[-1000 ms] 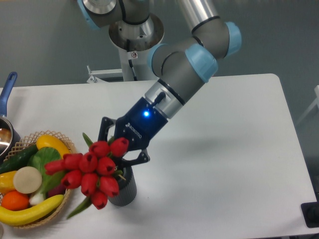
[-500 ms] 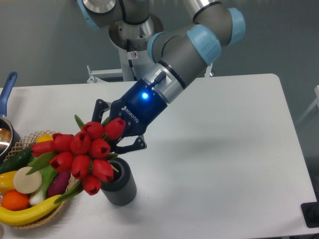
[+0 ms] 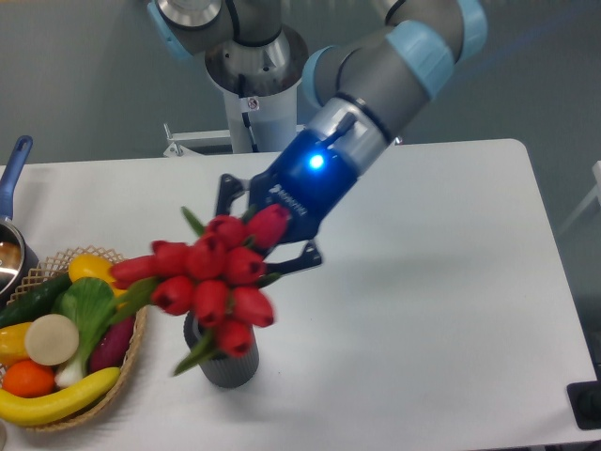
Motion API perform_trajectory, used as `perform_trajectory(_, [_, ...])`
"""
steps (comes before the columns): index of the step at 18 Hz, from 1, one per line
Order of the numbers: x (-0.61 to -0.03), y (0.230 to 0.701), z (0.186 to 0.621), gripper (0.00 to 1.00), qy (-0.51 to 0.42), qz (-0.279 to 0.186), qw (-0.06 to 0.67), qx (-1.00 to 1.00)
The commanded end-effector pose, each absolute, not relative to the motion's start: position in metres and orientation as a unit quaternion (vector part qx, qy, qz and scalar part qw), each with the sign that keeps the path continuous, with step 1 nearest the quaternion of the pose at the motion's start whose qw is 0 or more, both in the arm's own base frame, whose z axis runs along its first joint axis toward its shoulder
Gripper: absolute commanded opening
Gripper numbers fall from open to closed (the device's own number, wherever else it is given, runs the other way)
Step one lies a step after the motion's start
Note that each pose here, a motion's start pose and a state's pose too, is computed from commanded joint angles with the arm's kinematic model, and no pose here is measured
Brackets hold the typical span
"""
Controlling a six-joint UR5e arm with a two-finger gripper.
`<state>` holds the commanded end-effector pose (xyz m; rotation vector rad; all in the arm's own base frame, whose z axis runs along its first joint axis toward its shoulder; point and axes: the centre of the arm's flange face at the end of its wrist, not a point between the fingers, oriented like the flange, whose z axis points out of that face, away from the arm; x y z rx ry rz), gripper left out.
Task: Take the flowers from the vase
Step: 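Carry the tulips away from the vase and hold them above the table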
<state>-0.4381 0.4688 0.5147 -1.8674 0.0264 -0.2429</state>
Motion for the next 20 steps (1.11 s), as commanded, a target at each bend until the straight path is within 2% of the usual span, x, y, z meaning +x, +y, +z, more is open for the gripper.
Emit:
perform_trajectory(2, [-0.460, 0.452, 0.514, 0.00, -0.006, -0.087, 0.588, -0.804])
perform_trajectory(3, [-0.479, 0.437, 0.506, 0.00, -0.013, -0.064, 0.583, -0.810])
perform_trajectory(5, [-0.498, 0.435, 0.471, 0.00, -0.012, -0.044, 0.562, -0.826])
perform_trajectory(7, [-0.516, 0.430, 0.442, 0.01, -0.043, 0.023, 0.487, -0.872])
perform_trajectory(8, [-0.521, 0.426, 0.430, 0.04, -0.059, 0.051, 0.447, -0.891])
perform_trajectory(9, [-0.521, 0.426, 0.426, 0.04, -0.061, 0.065, 0.430, -0.898])
perform_trajectory(13, [-0.524, 0.421, 0.405, 0.04, -0.070, 0.082, 0.387, -0.916])
perform_trajectory(16, [-0.519, 0.420, 0.386, 0.04, -0.043, 0.105, 0.325, -0.939])
perform_trajectory(18, [-0.516, 0.424, 0.381, 0.05, -0.040, 0.111, 0.291, -0.949])
perform_trajectory(20, [-0.520, 0.426, 0.387, 0.08, -0.040, 0.120, 0.287, -0.949])
